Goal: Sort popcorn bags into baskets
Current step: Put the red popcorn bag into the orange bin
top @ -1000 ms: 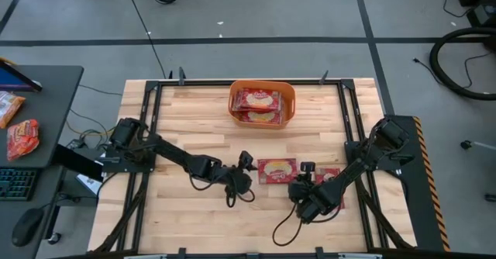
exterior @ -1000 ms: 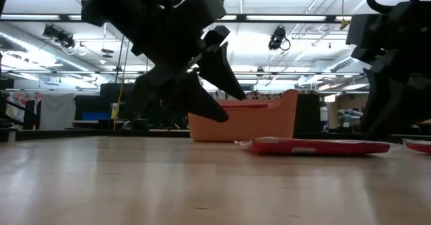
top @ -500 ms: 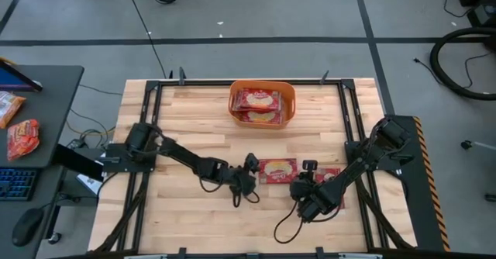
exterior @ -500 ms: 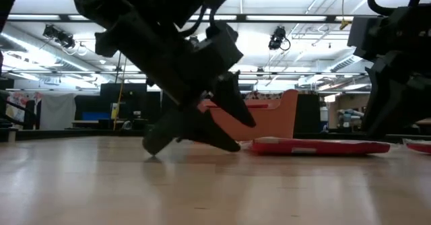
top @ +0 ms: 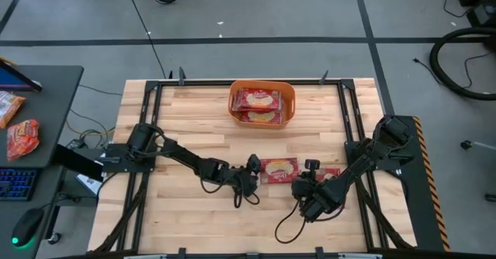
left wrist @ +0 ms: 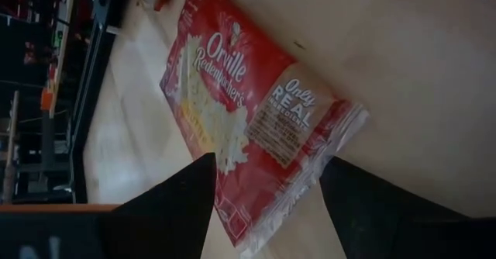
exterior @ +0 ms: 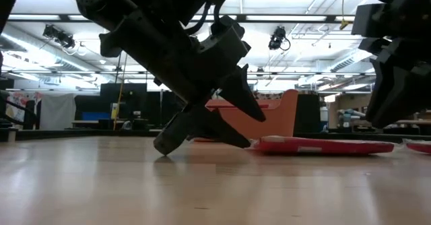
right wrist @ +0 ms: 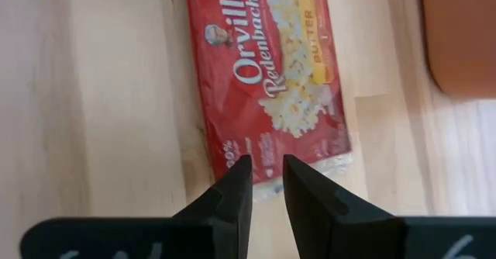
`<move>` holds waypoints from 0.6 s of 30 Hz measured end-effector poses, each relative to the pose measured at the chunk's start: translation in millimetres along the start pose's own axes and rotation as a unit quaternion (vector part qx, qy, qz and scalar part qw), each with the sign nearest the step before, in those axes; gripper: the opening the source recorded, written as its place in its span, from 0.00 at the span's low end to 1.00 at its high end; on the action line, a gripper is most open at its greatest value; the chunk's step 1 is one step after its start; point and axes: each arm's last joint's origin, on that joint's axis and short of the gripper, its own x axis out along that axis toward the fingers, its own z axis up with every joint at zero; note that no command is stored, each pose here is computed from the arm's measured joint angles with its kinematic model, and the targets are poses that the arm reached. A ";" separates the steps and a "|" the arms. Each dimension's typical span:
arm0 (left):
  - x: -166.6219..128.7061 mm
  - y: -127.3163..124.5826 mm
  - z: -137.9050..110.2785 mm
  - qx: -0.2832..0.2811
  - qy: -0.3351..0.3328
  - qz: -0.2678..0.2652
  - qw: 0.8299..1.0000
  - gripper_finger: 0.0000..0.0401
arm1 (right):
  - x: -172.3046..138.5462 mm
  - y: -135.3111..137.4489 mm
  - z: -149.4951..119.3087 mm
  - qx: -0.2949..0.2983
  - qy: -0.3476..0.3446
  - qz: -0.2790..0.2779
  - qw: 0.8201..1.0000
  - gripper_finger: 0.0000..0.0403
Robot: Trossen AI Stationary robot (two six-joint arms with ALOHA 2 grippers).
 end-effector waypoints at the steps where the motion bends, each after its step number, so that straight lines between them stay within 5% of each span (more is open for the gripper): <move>1: 0.4 0.2 -0.4 0.000 -0.003 -0.003 1.000 0.58 | 1.3 0.4 0.1 0.004 -0.002 0.003 1.000 0.20; 7: 4.1 2.9 -5.1 -0.009 -0.025 -0.029 0.999 0.52 | 3.0 3.8 3.3 0.014 -0.019 0.020 1.000 0.19; 18: 8.0 7.7 -12.5 -0.061 -0.017 -0.031 0.998 0.20 | 0.7 12.2 9.3 -0.002 -0.051 0.056 0.997 0.19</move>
